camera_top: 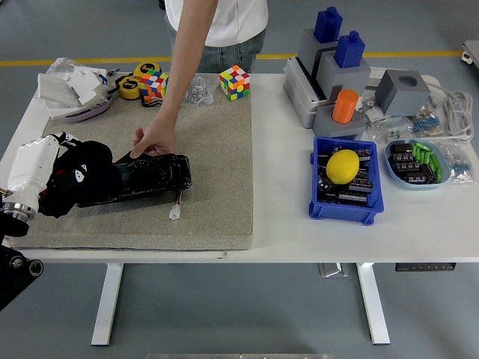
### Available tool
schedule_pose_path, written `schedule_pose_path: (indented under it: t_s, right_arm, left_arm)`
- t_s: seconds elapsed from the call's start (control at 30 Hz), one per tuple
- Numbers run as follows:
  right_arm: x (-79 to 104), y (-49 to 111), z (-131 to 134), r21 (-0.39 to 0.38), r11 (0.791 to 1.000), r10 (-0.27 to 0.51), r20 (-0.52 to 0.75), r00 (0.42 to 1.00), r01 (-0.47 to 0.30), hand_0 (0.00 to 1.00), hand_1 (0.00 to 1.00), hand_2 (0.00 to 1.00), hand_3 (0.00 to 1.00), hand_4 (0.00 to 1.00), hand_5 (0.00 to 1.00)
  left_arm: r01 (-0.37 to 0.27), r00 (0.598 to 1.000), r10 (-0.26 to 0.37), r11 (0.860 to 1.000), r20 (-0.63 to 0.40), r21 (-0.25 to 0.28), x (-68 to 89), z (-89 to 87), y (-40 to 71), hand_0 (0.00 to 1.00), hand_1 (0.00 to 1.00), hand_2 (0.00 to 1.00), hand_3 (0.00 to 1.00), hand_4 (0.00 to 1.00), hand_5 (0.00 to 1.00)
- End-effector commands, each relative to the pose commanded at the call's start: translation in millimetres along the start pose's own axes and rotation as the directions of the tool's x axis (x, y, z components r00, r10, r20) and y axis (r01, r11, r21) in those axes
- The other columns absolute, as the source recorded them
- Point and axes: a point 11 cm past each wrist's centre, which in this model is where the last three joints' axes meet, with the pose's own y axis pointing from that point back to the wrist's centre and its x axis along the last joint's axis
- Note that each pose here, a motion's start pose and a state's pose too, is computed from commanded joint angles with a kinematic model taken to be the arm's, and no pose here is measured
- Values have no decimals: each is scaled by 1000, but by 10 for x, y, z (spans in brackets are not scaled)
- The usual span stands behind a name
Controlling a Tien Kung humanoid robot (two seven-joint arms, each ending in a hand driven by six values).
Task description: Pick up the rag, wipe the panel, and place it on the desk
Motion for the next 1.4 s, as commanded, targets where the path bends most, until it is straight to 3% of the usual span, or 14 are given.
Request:
schedule_pose_path:
  t_s: [0.37,0.97,1.4]
  right_arm:
    - [5,1,-4,1,1000,0,1,1000,0,755,646,696,594,965,585]
    - [2,0,-13,2,1000,-2,-4,1000,2,755,646,696,593,965,585]
    - [24,3,-34,6,1000,2,-13,1000,-1,756,646,697,594,965,584]
  left_arm:
    - [0,1000,0,1000,-14,-2,-21,35,3,168,93,492,556,509,2]
    - [74,995,-81,990,-59,-117,-301,591,-44,167,92,493,557,510,2]
    - [95,990,-113,977,-86,-193,-376,953,-39,167,92,495,559,512,2]
